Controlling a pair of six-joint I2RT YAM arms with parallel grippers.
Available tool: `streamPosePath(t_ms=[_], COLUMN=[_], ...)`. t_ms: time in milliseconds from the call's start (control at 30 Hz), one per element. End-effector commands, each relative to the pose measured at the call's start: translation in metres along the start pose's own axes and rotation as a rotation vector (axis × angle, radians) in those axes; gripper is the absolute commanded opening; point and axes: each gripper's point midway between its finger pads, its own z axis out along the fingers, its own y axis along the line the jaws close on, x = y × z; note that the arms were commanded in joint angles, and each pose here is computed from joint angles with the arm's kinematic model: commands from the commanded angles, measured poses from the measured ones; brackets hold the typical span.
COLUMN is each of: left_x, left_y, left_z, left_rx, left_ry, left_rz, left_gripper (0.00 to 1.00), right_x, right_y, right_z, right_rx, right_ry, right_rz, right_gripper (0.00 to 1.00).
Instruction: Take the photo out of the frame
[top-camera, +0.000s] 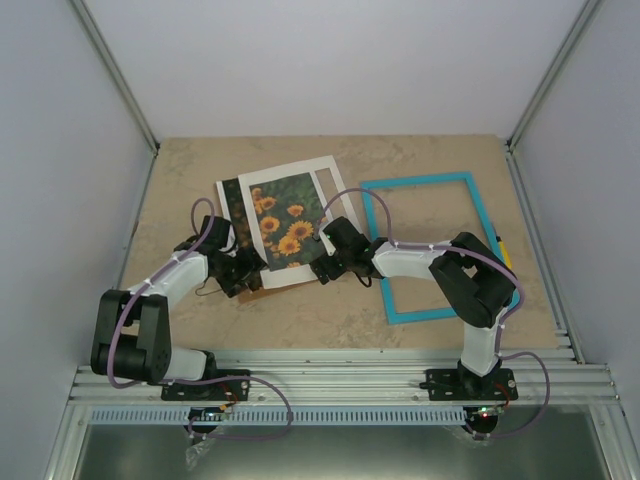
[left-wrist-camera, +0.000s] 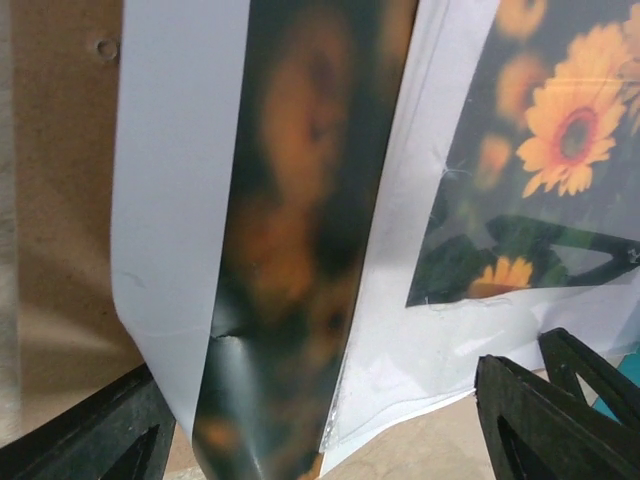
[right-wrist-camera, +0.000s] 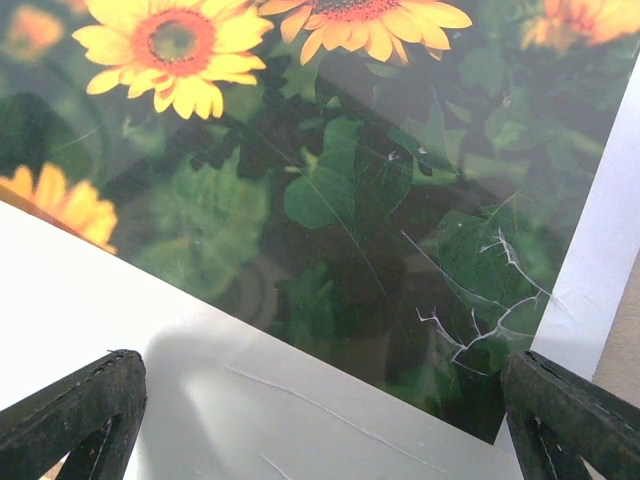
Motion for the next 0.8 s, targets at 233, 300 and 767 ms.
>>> streamPosePath(t_ms=[233,300,767], left_x=[-0.039,-0.048,-0.085], left_y=[-0.032,-0.034,-0.056], left_z=[-0.016,-0.020,-0.022], left_rx=[0.140,0.147,0.194], left_ry=[-0.151,-0.179,-0.195], left_rz=[0.125,0.149,0.279], left_gripper=[0.84,0.84,0.85], right_x=[0.041,0.042,0.044], right_y=[0.001,0.000,0.000], right_z=[0.013,0.013,0.012], right_rx=[-0.012,-0.011,-0.012], right_ry=[0.122,0.122,0.119], right_rz=[0.015,0.012,0.000], right_gripper=[0.97,0.97,0.97])
